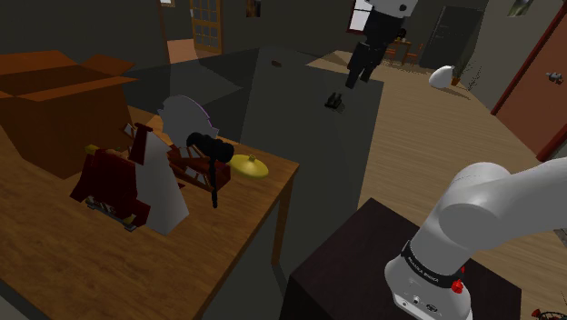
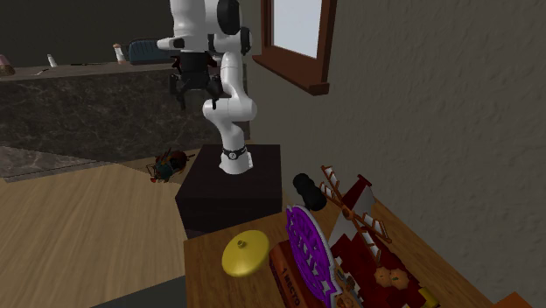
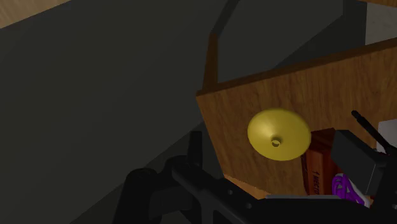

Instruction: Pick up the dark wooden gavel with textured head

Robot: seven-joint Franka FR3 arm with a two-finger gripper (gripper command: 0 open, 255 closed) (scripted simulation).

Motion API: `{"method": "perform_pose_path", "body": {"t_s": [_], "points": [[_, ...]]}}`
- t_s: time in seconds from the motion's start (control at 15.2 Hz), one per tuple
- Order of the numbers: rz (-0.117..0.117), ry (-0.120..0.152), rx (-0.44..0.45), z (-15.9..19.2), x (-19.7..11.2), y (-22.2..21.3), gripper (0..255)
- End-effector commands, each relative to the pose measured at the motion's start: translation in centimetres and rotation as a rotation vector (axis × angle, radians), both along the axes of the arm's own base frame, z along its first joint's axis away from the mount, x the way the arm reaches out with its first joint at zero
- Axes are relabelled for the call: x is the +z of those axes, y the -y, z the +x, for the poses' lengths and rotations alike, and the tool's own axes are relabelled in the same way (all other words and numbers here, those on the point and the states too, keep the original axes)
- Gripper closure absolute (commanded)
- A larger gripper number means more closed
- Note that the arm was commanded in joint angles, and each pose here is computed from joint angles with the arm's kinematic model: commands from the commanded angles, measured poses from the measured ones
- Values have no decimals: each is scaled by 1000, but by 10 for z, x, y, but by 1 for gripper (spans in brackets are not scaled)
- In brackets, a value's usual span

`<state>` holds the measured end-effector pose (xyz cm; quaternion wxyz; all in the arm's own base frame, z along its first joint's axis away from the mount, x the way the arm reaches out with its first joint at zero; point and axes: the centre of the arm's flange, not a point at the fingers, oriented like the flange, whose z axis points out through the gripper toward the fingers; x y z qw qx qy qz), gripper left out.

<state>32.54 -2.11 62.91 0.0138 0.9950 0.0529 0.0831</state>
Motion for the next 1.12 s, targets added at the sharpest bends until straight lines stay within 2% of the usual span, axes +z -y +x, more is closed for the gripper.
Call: {"method": "perform_pose_path", "body": {"t_s": [0.0,1.06], "points": [[0,0,0,0,0,0,0],[-69,-27,41,110,-62,-181,0]]}}
